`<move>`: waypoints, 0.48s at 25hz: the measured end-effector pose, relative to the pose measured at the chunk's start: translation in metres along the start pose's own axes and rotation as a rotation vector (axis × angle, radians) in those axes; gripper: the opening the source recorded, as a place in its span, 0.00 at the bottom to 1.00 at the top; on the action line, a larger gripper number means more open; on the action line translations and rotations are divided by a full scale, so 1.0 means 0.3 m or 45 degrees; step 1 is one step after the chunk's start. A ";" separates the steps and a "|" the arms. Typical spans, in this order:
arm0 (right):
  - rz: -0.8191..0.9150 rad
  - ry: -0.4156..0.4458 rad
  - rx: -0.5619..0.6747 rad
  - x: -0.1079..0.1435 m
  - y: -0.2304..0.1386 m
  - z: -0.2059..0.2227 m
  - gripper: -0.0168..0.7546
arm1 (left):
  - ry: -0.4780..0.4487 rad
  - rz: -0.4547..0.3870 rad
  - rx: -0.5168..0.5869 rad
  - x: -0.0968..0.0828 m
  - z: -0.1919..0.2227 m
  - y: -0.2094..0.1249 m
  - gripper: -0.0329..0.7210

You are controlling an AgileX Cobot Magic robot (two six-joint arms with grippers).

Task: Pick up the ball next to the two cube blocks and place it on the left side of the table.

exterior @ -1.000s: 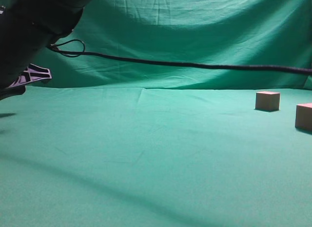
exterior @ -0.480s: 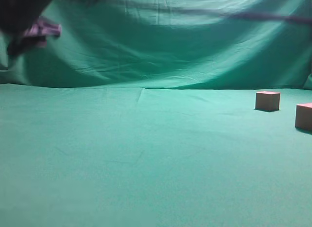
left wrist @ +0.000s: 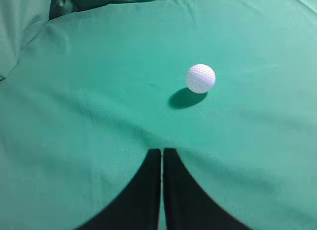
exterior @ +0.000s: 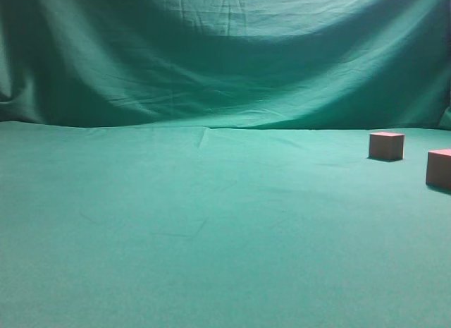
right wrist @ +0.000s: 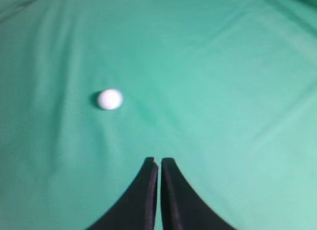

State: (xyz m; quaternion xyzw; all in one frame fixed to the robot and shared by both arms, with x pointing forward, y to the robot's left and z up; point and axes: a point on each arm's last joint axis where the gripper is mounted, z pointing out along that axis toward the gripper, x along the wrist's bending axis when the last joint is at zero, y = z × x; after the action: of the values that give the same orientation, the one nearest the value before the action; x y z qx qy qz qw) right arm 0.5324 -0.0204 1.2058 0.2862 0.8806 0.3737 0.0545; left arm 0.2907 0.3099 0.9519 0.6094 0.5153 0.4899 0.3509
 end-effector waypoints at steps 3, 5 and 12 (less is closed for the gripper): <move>0.060 -0.192 -0.061 -0.014 -0.012 -0.167 0.02 | 0.000 0.000 0.000 0.000 0.000 0.000 0.04; 0.072 -0.277 -0.092 -0.002 -0.039 -0.266 0.02 | 0.000 0.000 0.000 0.000 0.000 0.000 0.04; 0.130 -0.321 -0.078 0.083 -0.282 -0.451 0.02 | 0.000 0.000 0.000 0.000 0.000 0.000 0.04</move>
State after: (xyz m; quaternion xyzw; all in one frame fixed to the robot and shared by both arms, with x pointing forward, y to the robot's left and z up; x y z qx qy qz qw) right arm 0.4305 -0.1389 1.2471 0.3736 0.8392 0.3638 0.1544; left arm 0.2907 0.3099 0.9519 0.6094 0.5153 0.4899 0.3509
